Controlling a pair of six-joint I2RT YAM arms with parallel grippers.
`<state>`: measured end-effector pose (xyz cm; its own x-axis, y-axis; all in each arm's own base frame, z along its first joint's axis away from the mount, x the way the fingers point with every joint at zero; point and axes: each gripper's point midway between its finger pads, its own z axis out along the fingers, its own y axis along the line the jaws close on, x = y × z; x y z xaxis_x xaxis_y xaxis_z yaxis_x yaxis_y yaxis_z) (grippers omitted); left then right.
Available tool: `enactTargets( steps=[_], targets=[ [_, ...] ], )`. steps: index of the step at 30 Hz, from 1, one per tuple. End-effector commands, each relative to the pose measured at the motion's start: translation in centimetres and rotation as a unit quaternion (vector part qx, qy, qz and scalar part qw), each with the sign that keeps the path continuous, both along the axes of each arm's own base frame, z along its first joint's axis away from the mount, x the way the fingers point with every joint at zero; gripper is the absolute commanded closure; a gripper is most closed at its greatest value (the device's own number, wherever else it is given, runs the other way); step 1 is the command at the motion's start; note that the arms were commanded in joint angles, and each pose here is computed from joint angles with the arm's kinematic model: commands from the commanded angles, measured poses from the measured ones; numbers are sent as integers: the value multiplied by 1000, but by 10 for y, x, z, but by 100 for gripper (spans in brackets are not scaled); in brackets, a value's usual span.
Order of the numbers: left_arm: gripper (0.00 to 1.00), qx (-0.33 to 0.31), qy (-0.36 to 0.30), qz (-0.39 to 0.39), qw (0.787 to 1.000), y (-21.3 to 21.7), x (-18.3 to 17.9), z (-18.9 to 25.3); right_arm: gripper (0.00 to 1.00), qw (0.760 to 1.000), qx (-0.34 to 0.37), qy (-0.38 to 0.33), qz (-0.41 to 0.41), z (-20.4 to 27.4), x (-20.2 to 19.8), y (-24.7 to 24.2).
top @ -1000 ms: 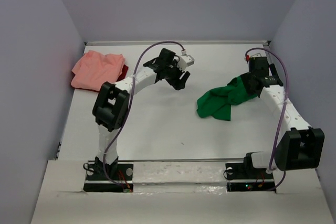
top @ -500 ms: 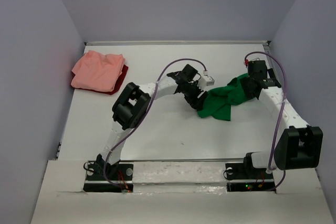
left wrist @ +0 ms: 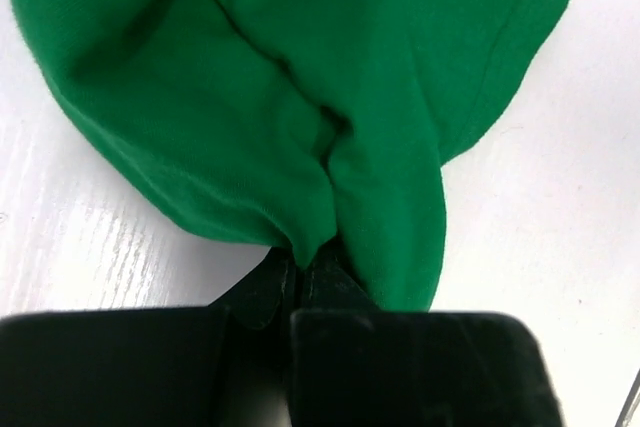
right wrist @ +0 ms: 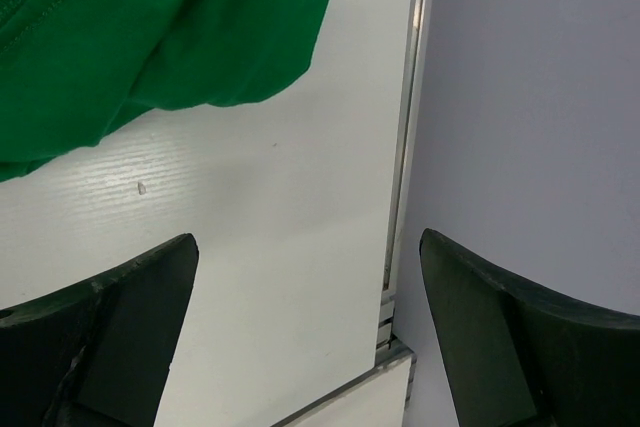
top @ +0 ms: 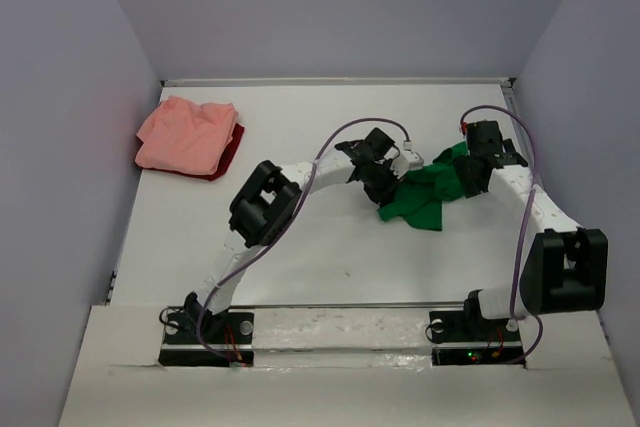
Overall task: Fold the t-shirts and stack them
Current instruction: Move the tshirt to the center of the board
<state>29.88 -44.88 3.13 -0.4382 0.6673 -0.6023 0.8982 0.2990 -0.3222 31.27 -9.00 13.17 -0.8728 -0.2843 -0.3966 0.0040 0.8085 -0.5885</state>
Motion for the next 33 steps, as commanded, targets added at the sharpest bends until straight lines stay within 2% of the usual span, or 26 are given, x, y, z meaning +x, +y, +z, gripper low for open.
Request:
enactTargets(
  steps=[1,2,3,5,6,8,9,10,13,19,23,28,33],
  targets=[
    [100,43,-82,28,995,22,23,25,4,1000,2,-21,-3,2,7,-1],
    [100,55,-111,39,992,31,32,32,4,1000,2,-20,-1,2,7,-1],
    [100,95,-173,71,978,54,56,40,4,1000,2,-19,-1,1,7,-1],
    [100,124,-251,104,954,86,76,72,4,1000,7,-20,6,2,9,1],
    [100,173,-319,134,922,122,91,95,5,1000,9,-22,9,3,11,2],
    [100,196,-382,166,888,155,109,125,5,999,17,-28,15,7,15,5],
    [100,213,-422,201,858,181,115,153,5,999,19,-29,17,8,16,6],
    [100,227,-443,203,843,197,120,169,5,999,22,-30,18,8,19,7],
    [100,229,-474,233,817,228,121,218,6,999,33,-34,27,13,26,11],
    [100,217,-490,255,805,240,114,275,7,997,57,-38,44,19,35,20],
    [100,221,-475,258,812,239,109,272,7,994,86,-33,61,22,39,31],
    [100,208,-482,281,803,239,102,285,11,984,141,-5,106,14,35,55],
    [100,107,-501,309,801,224,97,352,11,981,158,3,114,8,29,61]
  ],
)
